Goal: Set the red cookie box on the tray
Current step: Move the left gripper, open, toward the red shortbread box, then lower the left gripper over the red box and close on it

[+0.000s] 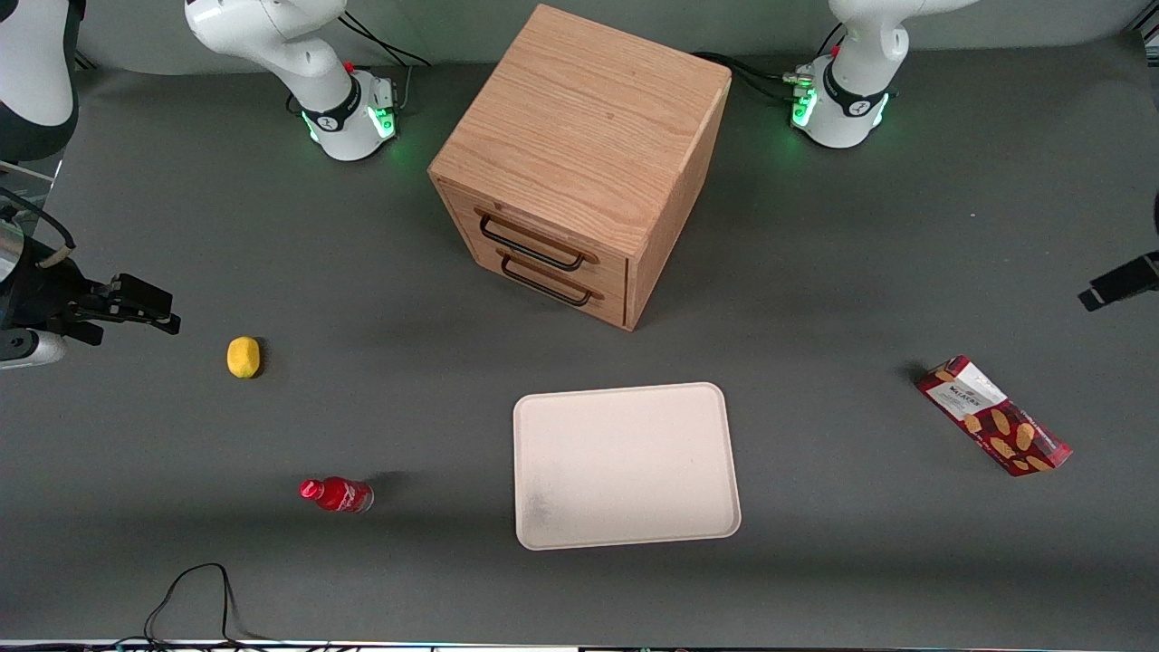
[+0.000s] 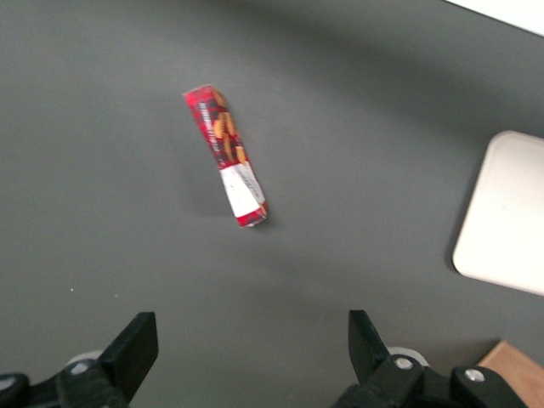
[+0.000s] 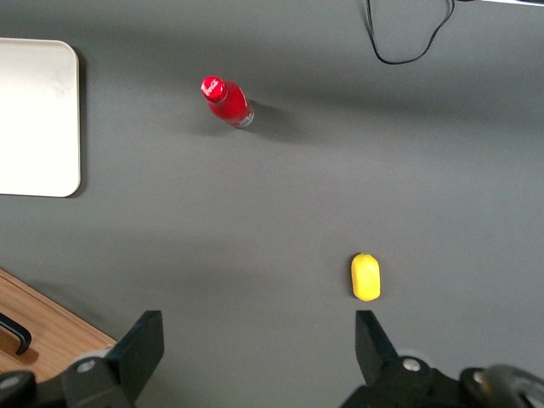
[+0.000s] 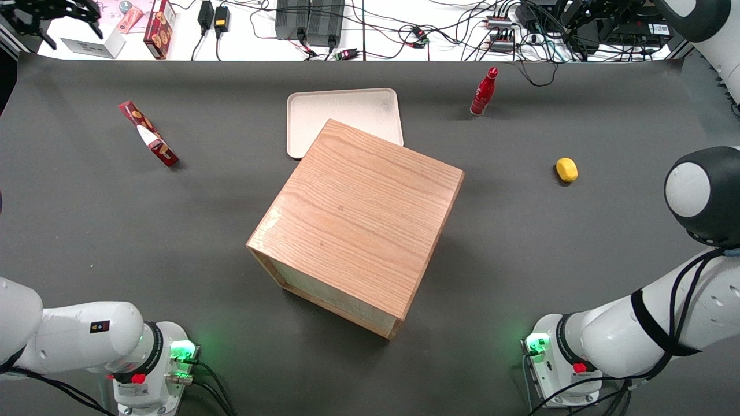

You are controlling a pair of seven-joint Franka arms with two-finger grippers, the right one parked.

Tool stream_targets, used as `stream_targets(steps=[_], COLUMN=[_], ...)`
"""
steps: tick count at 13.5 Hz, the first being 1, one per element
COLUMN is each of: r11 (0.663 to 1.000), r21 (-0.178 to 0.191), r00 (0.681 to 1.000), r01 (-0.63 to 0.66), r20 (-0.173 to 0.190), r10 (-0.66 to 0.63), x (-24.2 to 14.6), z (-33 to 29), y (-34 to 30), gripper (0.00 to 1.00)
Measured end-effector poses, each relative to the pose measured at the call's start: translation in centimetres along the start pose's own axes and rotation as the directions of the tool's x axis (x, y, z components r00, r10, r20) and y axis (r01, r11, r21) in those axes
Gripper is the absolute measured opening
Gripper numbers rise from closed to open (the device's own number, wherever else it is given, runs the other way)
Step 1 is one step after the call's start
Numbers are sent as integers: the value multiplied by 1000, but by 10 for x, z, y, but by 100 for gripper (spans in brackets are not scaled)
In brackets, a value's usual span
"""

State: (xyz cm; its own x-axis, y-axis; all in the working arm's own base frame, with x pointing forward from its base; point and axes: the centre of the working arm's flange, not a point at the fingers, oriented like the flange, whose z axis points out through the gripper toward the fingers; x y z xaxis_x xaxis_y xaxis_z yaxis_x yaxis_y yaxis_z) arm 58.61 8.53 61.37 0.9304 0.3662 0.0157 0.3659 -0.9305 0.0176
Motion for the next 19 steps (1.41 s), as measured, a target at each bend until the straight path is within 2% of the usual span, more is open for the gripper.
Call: stream_targets(steps=[4,8,11,15,19], r11=[993,986,981,972,965], r21=[-2,-1,5,11,-4], r00=[993,986,981,971,965], r01=[115,169,193,235,263], r20=[-4,-3,18,40,6], r10=[-115,-169,-193,-235,-263], x=[12,13,17,44,60], z=[3,3,16,69,155], y=[-43,-51,-50,-48,-47], gripper=[100,100,100,100,100])
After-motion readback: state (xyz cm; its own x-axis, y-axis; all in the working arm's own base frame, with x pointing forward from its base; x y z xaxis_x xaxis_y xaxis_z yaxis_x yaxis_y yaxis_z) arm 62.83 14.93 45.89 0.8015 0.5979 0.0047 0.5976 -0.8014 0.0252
